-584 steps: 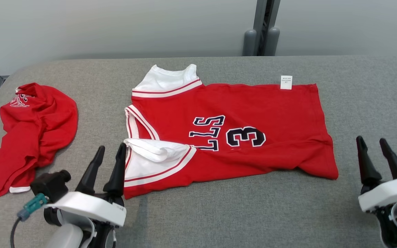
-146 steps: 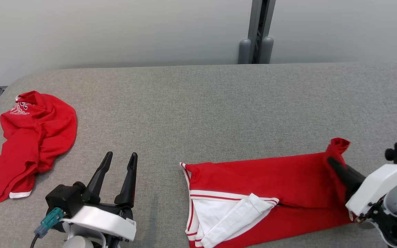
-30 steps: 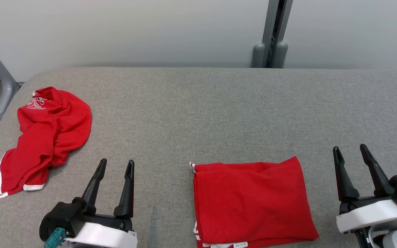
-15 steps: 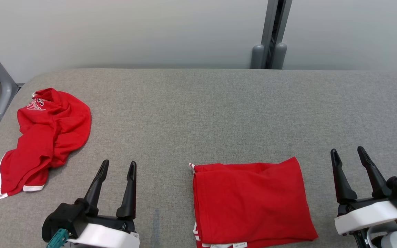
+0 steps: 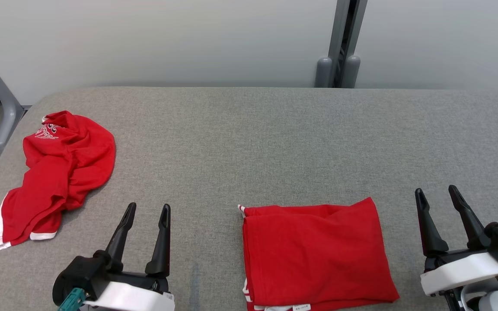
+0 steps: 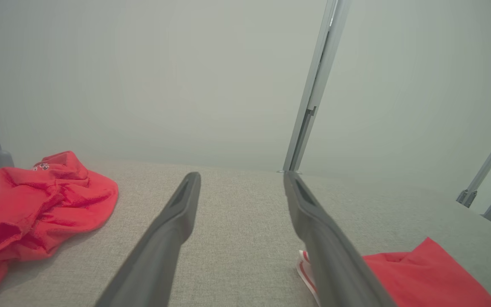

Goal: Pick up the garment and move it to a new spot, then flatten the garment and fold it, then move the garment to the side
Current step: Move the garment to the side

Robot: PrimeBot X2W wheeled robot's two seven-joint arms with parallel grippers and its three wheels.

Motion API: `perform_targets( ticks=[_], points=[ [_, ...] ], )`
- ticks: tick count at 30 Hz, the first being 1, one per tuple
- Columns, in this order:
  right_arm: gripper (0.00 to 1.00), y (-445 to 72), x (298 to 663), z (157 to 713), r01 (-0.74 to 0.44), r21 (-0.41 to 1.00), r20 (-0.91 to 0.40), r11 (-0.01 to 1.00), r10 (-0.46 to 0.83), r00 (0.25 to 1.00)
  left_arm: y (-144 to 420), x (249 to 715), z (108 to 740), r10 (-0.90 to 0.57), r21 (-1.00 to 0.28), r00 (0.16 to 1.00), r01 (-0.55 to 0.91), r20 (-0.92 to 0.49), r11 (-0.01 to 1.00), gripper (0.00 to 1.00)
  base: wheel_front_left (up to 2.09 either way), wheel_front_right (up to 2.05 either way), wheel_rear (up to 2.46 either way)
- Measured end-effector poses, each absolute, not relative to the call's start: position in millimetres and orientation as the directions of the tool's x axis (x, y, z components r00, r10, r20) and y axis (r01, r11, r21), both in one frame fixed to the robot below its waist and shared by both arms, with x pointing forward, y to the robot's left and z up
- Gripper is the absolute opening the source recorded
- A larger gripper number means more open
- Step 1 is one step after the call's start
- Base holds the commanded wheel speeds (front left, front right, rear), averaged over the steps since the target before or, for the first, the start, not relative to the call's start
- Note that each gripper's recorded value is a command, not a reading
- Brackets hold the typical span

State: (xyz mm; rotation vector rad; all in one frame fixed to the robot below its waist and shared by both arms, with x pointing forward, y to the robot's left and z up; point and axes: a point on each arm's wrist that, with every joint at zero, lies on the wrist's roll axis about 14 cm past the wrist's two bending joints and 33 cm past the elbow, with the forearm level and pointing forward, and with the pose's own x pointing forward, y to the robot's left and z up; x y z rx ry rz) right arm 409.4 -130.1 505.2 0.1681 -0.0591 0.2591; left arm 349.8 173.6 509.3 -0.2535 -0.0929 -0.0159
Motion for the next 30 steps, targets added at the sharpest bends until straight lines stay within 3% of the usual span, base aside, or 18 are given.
perform_targets(
  ticks=[6, 30],
  points=[
    [1.00, -126.4, 408.7, 498.5, -0.265, 0.171, 0.058, 0.949, 0.259, 0.964, 173.4, 349.4, 506.8, -0.004, -0.251, 0.996, 0.026, 0.086, 0.968, 1.00, 0.00, 0.00, 0.00],
    [1.00, -87.2, 389.2, 397.2, -0.246, 0.358, -0.357, 0.901, 0.375, 0.855, 175.5, 364.3, 493.1, 0.000, -0.244, 0.999, 0.010, 0.042, 0.970, 1.00, 0.00, 0.00, 0.00]
  ],
)
